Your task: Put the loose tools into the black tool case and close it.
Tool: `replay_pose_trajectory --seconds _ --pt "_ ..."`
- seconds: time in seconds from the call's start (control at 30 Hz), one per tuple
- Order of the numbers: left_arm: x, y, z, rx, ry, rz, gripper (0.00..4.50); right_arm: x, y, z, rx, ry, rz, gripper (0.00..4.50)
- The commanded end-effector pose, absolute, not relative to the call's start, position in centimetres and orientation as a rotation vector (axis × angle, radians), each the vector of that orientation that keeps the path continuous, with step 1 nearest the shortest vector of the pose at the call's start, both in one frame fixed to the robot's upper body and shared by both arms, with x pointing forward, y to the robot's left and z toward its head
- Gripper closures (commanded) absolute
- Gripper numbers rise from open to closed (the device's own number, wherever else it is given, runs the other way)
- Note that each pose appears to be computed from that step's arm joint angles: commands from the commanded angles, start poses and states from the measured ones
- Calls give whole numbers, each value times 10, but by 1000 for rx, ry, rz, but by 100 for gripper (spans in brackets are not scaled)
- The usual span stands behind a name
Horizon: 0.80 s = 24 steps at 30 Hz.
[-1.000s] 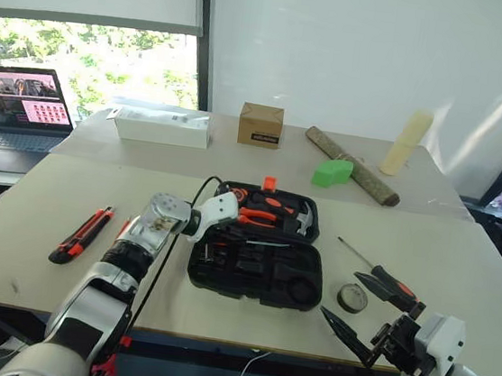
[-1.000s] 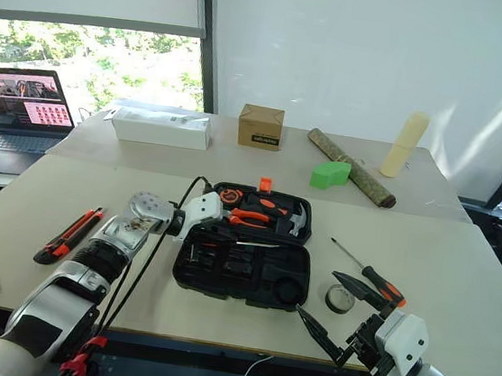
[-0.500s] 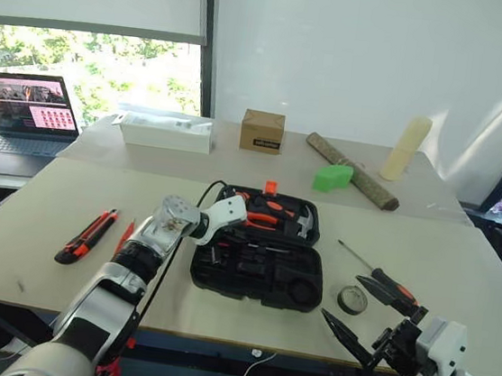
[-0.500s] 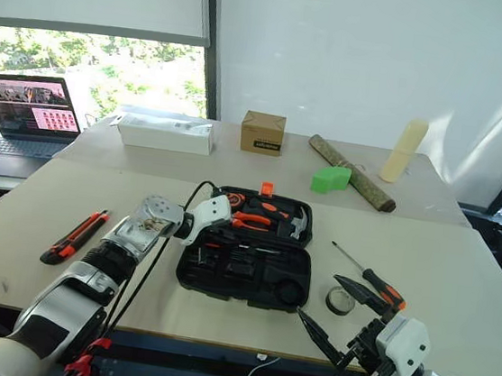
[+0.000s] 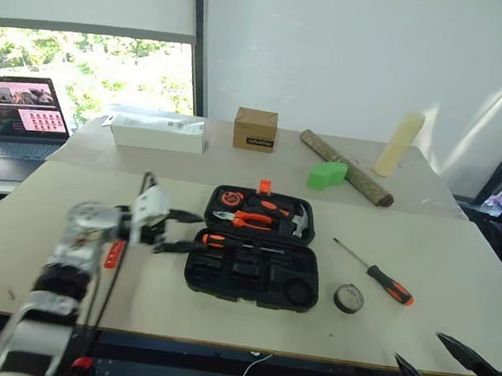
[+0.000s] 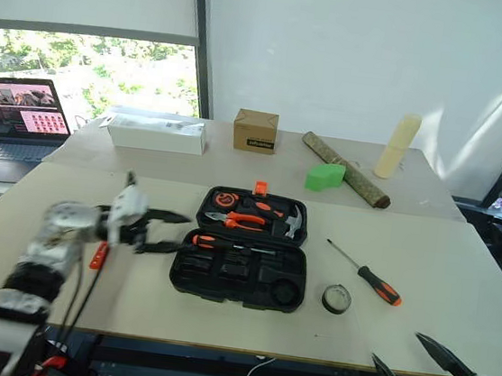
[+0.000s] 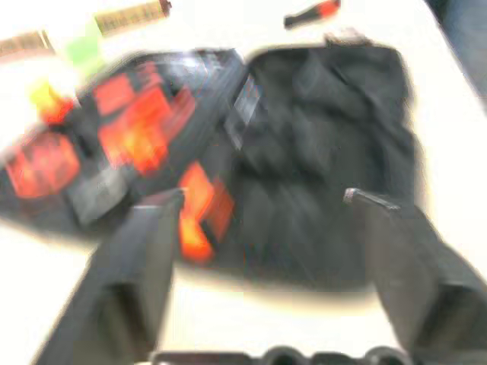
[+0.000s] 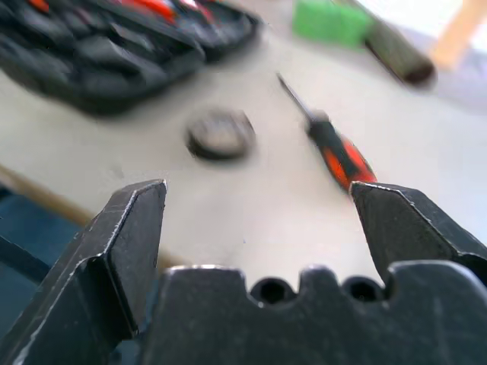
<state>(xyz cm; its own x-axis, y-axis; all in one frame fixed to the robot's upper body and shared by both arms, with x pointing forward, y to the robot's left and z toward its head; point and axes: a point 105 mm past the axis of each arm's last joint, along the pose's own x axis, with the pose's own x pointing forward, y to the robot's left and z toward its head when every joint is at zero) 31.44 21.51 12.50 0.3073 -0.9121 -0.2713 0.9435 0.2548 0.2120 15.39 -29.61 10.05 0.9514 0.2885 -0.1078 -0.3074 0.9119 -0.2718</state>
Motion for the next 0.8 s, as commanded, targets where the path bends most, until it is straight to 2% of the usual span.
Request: replay_pose_trajectory --seconds 0.03,0.13,0.27,0.4,0.53,0.67,0.8 --pt "303 221 145 371 33 -1258 10 179 -307 124 -321 62 244 0" --pt "296 218 144 336 30 -1252 10 217 -301 142 -336 91 309 0" --pt "293 206 140 316 15 -1240 10 265 -295 140 -342 276 405 0" --pt "290 198 137 310 11 -1240 10 291 -302 130 -332 423 387 0" --pt "286 196 137 306 8 -1230 10 311 -305 124 -336 494 384 0" --pt "283 198 134 301 14 -1224 0 323 -305 116 -329 528 418 105" --pt "282 204 128 296 24 -1209 0 325 -308 109 -303 578 455 253"
